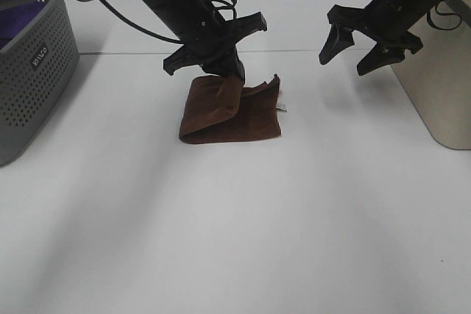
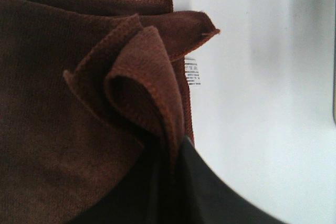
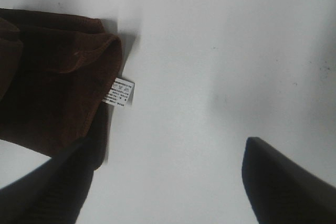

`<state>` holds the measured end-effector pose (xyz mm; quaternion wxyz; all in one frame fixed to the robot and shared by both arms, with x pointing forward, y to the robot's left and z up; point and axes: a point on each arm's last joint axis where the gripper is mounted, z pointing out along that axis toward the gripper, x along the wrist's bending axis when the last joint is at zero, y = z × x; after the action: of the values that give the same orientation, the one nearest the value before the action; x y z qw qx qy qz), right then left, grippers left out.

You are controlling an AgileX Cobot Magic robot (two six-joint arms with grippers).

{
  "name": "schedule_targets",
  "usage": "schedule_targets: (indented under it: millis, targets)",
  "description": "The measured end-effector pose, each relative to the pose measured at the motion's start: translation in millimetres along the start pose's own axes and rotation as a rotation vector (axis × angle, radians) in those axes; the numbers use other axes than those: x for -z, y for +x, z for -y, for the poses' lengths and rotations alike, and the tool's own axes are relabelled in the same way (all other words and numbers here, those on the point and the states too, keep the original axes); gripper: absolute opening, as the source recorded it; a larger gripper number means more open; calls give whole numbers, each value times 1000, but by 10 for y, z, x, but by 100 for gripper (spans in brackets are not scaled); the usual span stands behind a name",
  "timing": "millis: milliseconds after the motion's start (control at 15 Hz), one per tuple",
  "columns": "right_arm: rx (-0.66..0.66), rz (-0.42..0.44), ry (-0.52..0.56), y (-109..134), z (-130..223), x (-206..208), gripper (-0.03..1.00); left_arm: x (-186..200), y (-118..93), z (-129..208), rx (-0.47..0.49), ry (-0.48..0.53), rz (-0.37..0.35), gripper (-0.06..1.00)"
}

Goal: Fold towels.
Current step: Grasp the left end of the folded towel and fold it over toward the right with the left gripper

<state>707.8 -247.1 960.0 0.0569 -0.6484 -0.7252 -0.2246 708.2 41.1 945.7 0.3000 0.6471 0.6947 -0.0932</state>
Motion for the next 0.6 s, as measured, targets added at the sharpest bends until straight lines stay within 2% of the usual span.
schedule_targets:
  millis: [67, 333, 400, 467, 600]
  targets:
    - [0, -1, 4, 1, 4, 0, 76, -32, 3, -10, 13, -13, 14, 7]
    - [0, -4, 14, 3, 12, 0, 76, -185, 74, 21, 79, 6, 20, 29]
    - [0, -4, 14, 3, 12, 0, 76, -198, 72, 15, 90, -3, 30, 32]
    - [0, -4, 14, 3, 12, 0, 76, -202, 60, -1, 97, -19, 48, 38]
    - [0, -4, 14, 3, 12, 0, 76, -197, 12, -43, 100, -63, 102, 42]
